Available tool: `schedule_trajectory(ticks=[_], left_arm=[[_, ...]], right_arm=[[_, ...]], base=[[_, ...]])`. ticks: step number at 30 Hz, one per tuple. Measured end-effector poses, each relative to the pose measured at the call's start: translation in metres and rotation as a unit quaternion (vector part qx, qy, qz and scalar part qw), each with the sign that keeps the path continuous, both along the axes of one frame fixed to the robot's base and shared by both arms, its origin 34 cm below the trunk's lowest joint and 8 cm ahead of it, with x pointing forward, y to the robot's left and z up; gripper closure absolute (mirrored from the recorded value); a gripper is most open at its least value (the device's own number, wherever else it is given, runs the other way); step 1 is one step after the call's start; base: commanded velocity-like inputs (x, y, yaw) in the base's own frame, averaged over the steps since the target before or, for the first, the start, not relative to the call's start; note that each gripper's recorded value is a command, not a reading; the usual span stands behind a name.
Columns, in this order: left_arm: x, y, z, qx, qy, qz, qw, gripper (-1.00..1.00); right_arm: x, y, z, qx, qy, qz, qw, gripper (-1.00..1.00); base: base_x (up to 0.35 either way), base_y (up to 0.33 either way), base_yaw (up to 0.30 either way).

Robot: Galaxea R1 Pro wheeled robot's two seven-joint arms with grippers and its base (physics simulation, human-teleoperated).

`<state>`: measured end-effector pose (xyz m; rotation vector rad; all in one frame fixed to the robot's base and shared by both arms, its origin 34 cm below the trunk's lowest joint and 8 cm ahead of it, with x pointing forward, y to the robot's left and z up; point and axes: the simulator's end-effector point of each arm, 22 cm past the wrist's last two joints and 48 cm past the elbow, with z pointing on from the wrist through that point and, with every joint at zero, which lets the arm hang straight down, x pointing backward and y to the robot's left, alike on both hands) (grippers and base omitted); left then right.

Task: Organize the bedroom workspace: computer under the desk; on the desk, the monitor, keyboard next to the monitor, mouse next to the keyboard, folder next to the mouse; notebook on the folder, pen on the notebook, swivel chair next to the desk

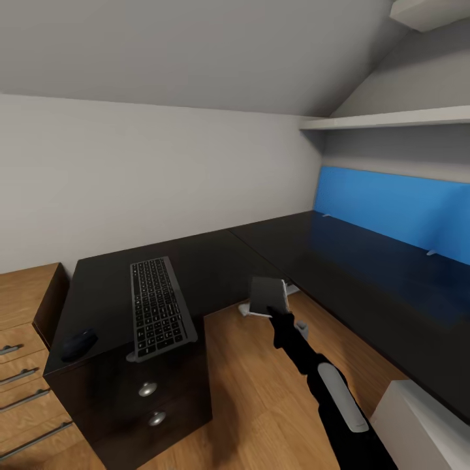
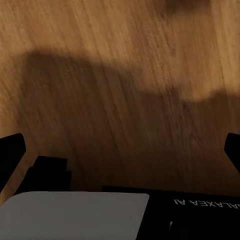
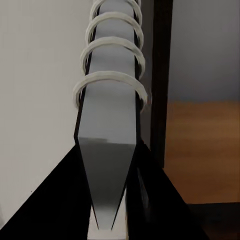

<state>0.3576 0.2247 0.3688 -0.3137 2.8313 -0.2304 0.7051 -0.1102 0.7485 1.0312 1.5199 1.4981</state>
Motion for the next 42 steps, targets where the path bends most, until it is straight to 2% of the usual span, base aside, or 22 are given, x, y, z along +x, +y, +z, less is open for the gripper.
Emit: schedule_trajectory(ticks=[6,15,20,23,25,26,27,29,42], left_arm=[[0.001,0.001,0.001,0.0,-0.001,0.002,1.0,-1.0],[0.004,0.004,0.002,0.001,-0.004,0.008,1.0,-1.0],[0.018,0.023,0.007,0.001,-0.015,0.047,0.9988,-1.0],[0.022,0.029,0.008,0.0,-0.019,0.058,0.9981,-1.0],[0.023,0.03,0.009,0.0,-0.02,0.062,0.9979,-1.0],[0.02,0.032,0.006,0.002,-0.016,0.063,0.9979,-1.0],[0.018,0.034,0.004,0.004,-0.013,0.063,0.9979,-1.0],[0.015,0.035,0.002,0.006,-0.01,0.063,0.998,-1.0],[0.013,0.036,0.001,0.009,-0.008,0.062,0.998,-1.0]], right_arm=[[0.0,0.001,0.004,0.012,-0.001,-0.002,0.9999,1.0],[0.0,0.002,0.007,0.012,-0.002,-0.002,0.9999,1.0],[-0.001,0.004,0.008,0.007,-0.003,0.001,1.0,1.0],[-0.002,0.007,0.006,-0.005,0.001,0.004,1.0,1.0],[-0.003,0.009,-0.002,-0.025,0.013,0.007,0.9996,1.0],[-0.003,0.007,-0.011,-0.056,0.031,0.005,0.9979,1.0],[-0.003,0.003,-0.006,-0.072,0.039,0.001,0.9966,1.0],[-0.003,-0.002,-0.001,-0.088,0.049,-0.003,0.9949,1.0],[-0.003,-0.02,0.003,-0.108,0.057,-0.011,0.9925,1.0]], base=[[0.0,0.0,0.202],[0.0,0.0,0.246],[0.0,0.0,0.253],[0.0,0.0,0.257],[0.0,0.0,0.264],[0.0,0.0,0.266],[0.0,0.0,0.265],[0.0,0.0,0.154],[0.0,0.0,0.029]])
